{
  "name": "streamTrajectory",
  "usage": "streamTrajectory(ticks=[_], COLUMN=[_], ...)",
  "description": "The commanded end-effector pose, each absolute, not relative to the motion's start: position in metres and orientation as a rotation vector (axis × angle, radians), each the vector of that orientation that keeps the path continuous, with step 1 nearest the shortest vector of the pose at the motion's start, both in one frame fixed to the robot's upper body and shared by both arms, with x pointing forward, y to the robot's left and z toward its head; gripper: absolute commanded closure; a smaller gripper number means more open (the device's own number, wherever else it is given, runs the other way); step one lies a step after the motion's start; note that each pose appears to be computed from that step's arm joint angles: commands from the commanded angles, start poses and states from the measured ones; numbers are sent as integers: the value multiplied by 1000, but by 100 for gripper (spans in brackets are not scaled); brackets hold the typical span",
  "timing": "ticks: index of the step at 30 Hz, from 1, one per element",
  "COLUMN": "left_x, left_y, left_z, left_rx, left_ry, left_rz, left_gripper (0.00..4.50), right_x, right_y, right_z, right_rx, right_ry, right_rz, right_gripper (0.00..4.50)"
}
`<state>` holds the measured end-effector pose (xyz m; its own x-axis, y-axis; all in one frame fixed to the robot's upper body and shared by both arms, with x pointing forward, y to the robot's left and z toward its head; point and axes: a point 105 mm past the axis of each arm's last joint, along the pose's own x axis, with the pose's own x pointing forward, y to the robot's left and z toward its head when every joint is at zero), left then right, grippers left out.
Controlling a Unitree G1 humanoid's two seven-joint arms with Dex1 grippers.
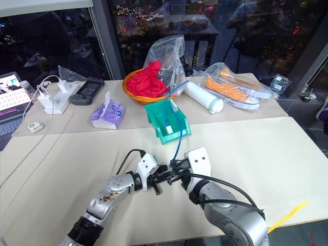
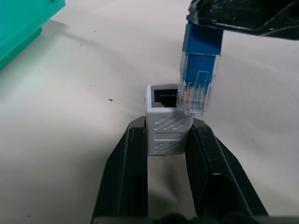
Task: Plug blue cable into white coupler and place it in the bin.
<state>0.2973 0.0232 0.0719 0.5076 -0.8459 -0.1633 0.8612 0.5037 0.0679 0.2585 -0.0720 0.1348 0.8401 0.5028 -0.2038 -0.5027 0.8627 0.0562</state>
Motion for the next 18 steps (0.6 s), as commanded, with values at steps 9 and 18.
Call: streamTrajectory(ticks=[9,18], left_x=[293,292], left_y=[22,23], left_z=[85,85], left_rx=[152,150], left_ry=[59,60], left_rz=[-1034,-1032], left_gripper=[386,386], right_x=[260,263], right_y=[-71,-73], right_z=[132,119], right_rx=[-63,-126], right_ry=[220,276], right_rz=[534,515], right_gripper=[450,450])
